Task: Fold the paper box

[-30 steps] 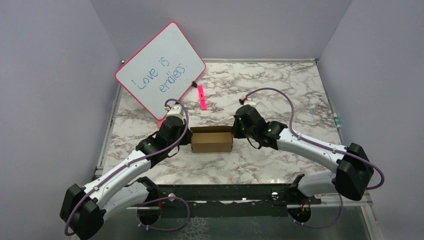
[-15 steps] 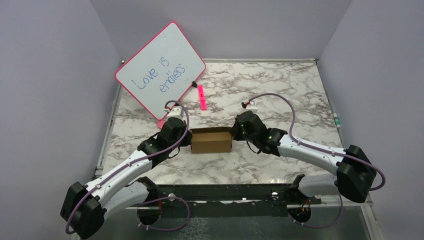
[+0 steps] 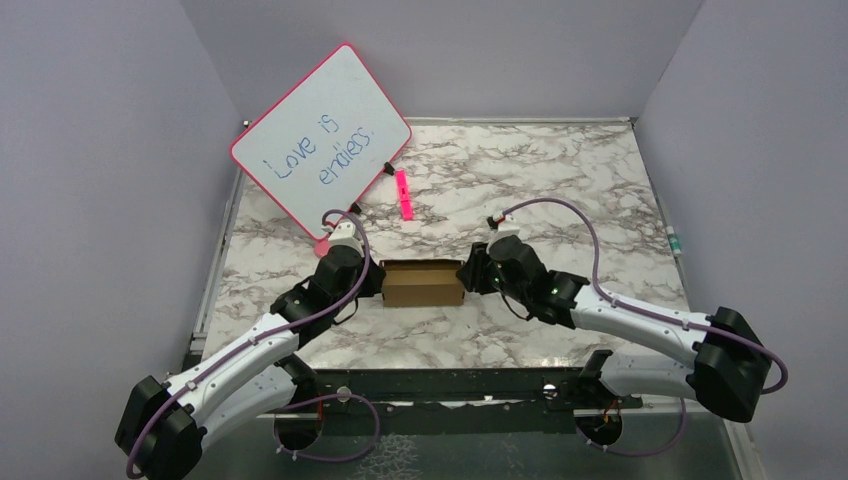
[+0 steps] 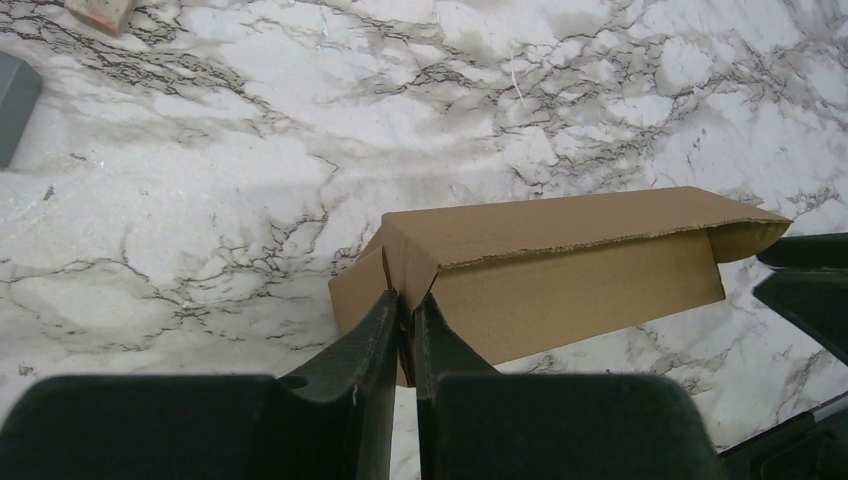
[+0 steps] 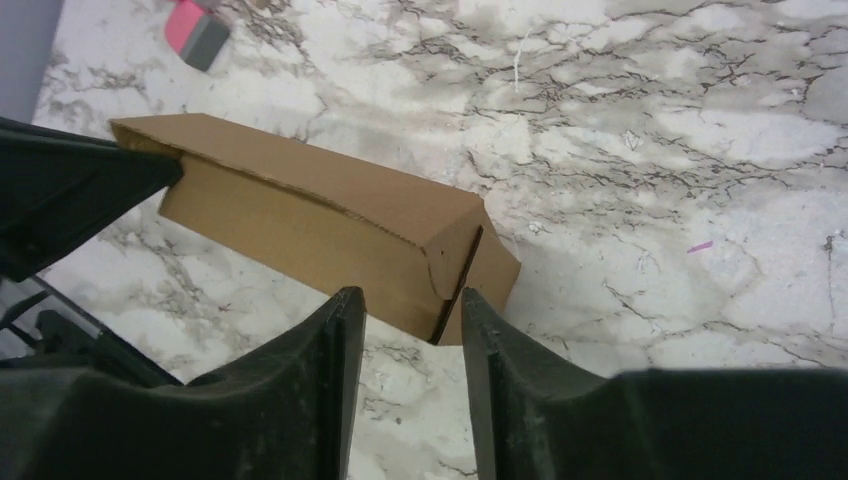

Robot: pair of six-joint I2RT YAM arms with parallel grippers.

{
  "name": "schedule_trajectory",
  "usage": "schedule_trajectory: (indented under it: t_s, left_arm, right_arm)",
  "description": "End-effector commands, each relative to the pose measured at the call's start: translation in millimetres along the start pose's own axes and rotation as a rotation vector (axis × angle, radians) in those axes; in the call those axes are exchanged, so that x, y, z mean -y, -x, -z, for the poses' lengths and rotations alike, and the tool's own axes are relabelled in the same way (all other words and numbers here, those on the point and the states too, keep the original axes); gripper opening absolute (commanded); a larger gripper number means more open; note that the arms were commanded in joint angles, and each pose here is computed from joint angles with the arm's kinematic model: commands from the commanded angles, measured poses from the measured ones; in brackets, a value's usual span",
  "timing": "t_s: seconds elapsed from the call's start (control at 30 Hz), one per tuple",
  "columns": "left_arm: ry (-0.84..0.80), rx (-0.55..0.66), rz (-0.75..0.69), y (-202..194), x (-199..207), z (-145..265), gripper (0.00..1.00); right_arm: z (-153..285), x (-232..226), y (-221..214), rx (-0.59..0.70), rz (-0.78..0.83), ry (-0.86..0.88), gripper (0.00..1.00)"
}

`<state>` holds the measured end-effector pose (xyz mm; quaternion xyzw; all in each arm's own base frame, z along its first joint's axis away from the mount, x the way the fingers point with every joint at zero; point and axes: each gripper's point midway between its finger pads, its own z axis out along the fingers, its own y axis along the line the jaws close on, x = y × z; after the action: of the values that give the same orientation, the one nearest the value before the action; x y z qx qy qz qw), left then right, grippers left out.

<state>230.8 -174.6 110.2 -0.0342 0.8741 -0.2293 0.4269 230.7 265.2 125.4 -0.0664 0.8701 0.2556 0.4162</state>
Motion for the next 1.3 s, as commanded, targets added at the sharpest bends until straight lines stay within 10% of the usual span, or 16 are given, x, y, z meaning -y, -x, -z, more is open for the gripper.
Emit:
schedule_trajectory:
  t_s: [0.0, 0.23, 1.27]
  left_arm:
    - [0.073, -0.107, -0.03, -35, -24, 0, 0.11]
    - [0.07, -0.107, -0.035, -37, -25, 0, 0.11]
    - [0.005, -0.094, -0.044, -46, -22, -2, 0.11]
  right_arm:
    - [22, -9, 21, 0.06, -0.018, 0.032, 0.54]
    - [29, 6, 39, 0.155, -0.23, -0.076, 0.76]
    - [-28, 7, 15, 0.088, -0.345, -0.143, 0.65]
